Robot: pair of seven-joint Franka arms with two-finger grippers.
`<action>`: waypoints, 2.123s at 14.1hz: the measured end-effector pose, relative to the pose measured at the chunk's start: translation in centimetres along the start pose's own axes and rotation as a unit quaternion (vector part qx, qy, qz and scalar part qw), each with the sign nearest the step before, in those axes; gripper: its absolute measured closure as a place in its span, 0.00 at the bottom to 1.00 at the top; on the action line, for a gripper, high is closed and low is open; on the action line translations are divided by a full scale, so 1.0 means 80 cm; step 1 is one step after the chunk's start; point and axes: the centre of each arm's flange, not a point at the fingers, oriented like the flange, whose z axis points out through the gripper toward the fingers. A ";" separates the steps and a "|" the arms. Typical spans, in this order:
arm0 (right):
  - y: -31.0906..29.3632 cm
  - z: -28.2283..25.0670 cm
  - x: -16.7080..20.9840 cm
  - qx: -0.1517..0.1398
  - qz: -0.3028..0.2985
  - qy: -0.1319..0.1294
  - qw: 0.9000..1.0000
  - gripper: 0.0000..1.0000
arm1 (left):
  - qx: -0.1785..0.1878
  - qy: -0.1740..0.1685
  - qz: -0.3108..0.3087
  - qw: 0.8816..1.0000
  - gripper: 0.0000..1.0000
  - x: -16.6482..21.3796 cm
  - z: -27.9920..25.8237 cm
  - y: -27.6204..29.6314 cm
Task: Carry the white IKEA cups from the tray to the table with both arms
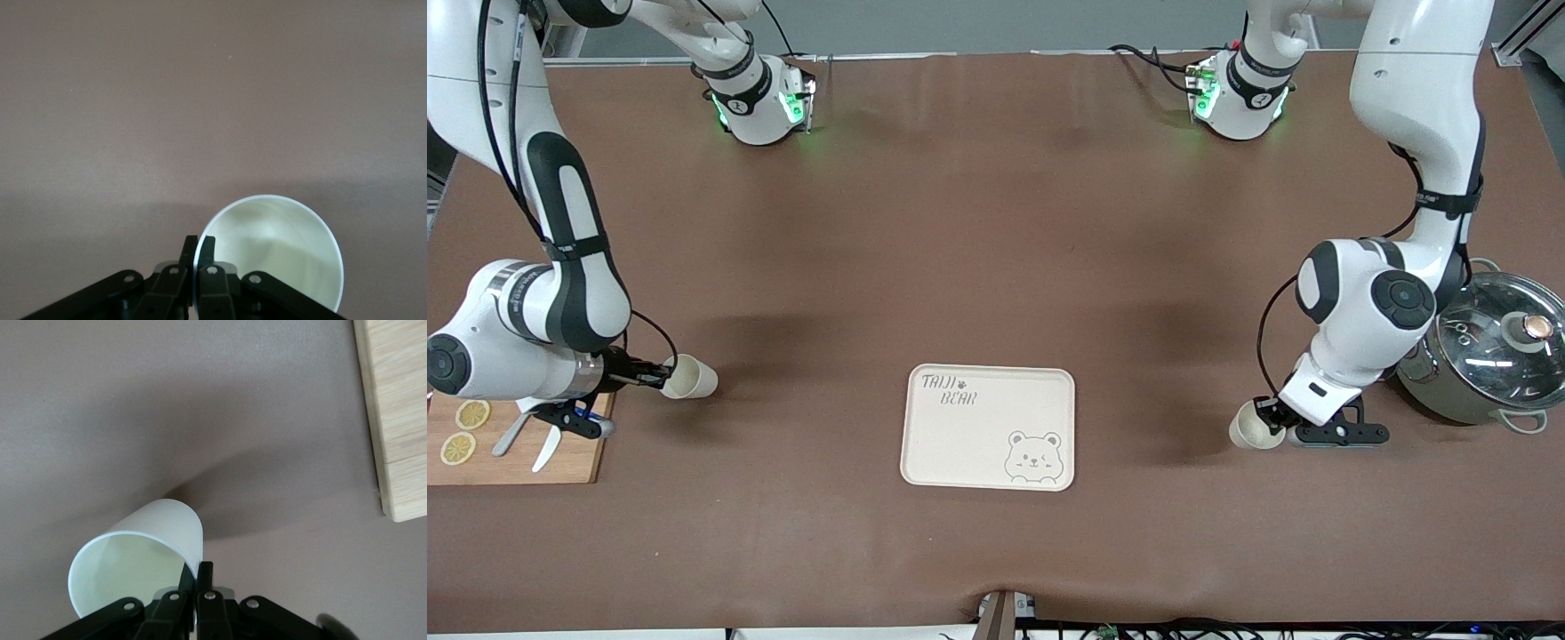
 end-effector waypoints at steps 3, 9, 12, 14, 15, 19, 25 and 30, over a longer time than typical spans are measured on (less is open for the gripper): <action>0.017 0.007 0.000 0.001 -0.006 -0.002 1.000 0.97 | 0.002 0.009 0.002 1.000 0.96 -0.006 0.026 0.002; 0.030 0.014 -0.003 0.003 -0.007 0.006 1.000 0.97 | 0.005 0.027 0.004 1.000 0.96 -0.013 0.058 0.000; 0.031 0.020 -0.005 0.003 -0.006 0.009 1.000 0.73 | 0.005 0.030 0.004 1.000 0.90 -0.013 0.058 0.000; 0.031 0.019 -0.004 0.003 -0.006 0.013 1.000 0.52 | 0.005 0.033 0.004 0.999 0.70 -0.013 0.059 0.000; 0.030 0.015 -0.002 0.004 -0.006 0.017 1.000 0.41 | 0.005 0.037 0.004 0.999 0.60 -0.011 0.057 0.001; 0.025 -0.012 0.004 0.007 -0.010 0.031 0.999 0.02 | 0.001 0.049 0.003 0.999 0.22 0.014 0.026 0.004; 0.001 -0.091 0.001 0.013 -0.028 0.017 0.999 0.00 | -0.015 -0.044 -0.021 0.999 0.00 0.075 -0.220 -0.031; -0.013 -0.163 -0.005 0.014 -0.041 0.000 0.999 0.00 | -0.021 -0.079 -0.027 0.996 0.00 0.079 -0.394 -0.054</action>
